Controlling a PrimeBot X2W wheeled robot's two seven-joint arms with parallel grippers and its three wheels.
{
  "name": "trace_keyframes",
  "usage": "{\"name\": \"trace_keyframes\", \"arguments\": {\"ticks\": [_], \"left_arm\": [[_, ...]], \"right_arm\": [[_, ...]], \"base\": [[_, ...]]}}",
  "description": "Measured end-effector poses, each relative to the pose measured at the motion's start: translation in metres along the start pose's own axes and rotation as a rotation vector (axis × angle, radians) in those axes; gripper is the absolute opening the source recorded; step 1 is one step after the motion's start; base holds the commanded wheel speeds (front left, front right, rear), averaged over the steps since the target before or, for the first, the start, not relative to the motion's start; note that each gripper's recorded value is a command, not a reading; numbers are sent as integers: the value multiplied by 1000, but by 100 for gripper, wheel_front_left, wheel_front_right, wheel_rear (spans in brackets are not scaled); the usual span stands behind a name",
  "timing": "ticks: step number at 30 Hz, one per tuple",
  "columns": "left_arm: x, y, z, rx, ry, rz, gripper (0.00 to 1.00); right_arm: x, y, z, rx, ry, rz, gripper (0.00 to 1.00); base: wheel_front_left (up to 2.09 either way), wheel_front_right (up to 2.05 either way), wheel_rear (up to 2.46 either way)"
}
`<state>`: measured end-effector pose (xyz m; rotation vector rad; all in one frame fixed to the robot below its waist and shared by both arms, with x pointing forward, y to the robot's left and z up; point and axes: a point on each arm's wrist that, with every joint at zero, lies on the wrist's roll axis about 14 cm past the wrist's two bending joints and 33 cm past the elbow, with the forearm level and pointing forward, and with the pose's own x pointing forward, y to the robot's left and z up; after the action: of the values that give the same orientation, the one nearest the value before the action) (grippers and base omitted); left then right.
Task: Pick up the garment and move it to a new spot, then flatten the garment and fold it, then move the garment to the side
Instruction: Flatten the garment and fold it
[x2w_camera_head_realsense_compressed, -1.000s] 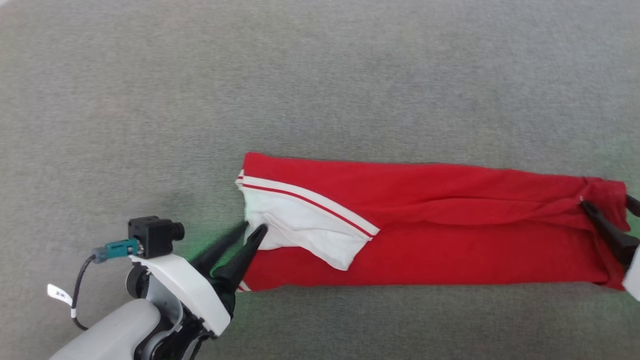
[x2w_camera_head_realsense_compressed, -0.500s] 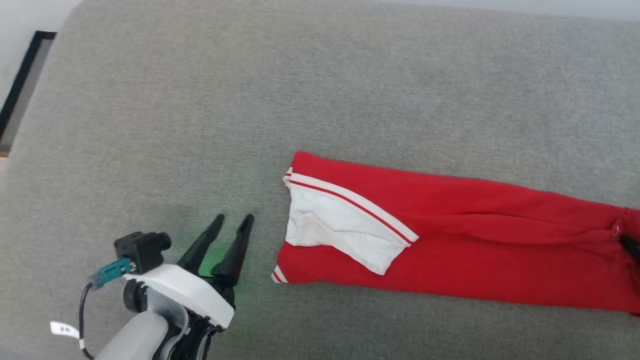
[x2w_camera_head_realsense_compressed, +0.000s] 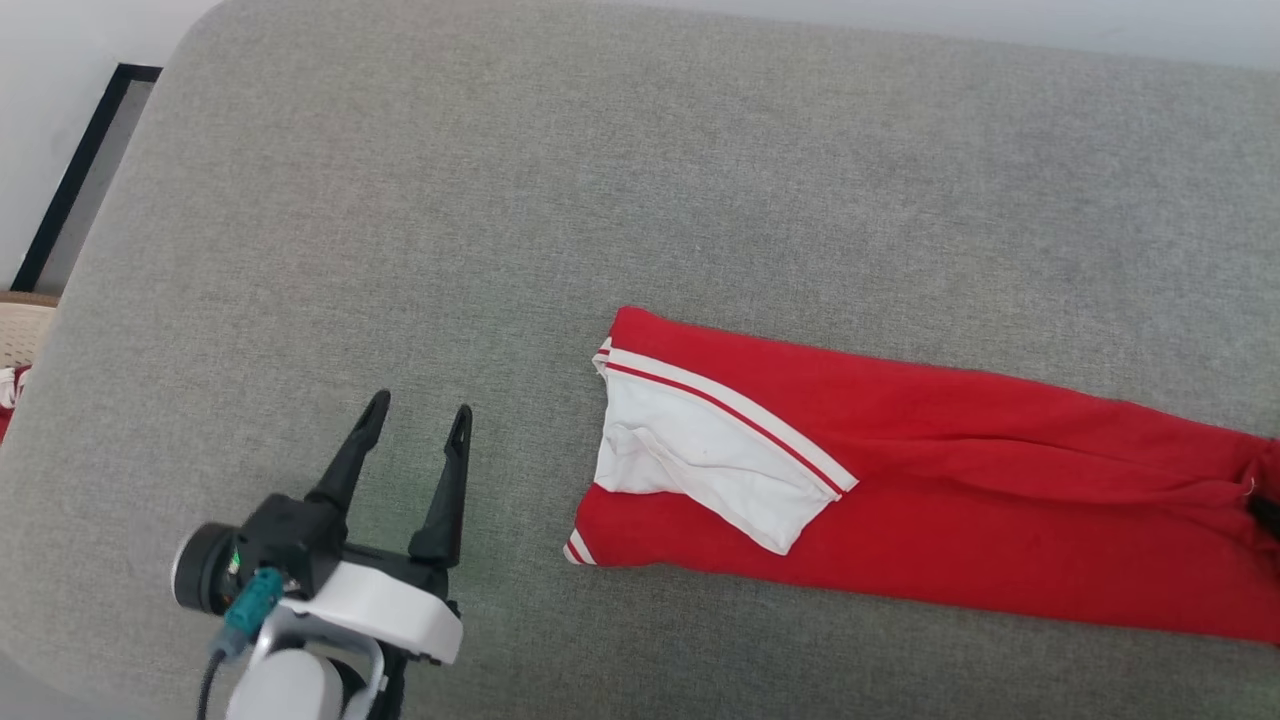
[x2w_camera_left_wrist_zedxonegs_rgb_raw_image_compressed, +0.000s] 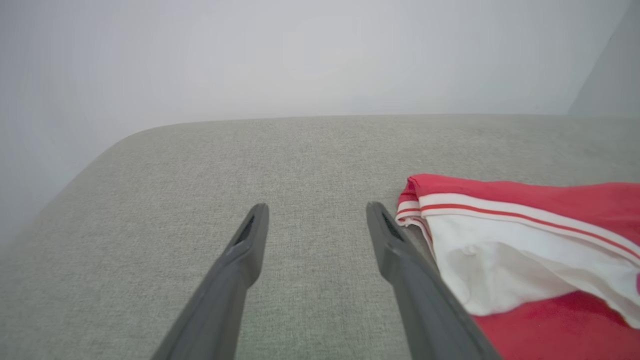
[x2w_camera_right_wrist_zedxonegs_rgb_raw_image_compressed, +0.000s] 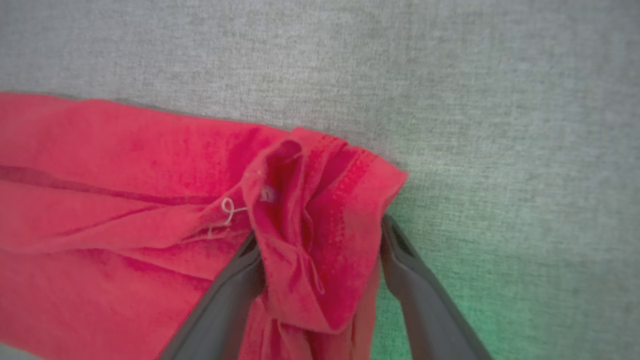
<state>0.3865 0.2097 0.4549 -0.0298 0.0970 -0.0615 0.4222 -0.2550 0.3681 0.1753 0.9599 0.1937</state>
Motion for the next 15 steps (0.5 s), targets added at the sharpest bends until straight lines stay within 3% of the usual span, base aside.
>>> {"name": "trace_keyframes", "arguments": {"ticks": [6,7,8,9,10,15], "left_arm": [[-3,-6,0,16,-13,15,100],[-4,-5,0,18,-13,19,100],[-4,-5,0,18,-13,22,100],[-4,-6,1,25,-16,21,100],[-4,-5,3,30,-24,22,100],[-2,-4,10,39,-46,29,100]], "right_arm": [[2,1,0,3,3,-3,100],[2,1,0,5,5,-4,80],[2,1,-1,10,7,-5,42],[2,1,-1,14,13,-5,15],[3,1,-1,18,16,-4,0],[5,4,-1,35,14,2,0]], "base": [[0,0,0],[0,0,0],[0,0,0],[0,0,0],[0,0,0],[0,0,0]]}}
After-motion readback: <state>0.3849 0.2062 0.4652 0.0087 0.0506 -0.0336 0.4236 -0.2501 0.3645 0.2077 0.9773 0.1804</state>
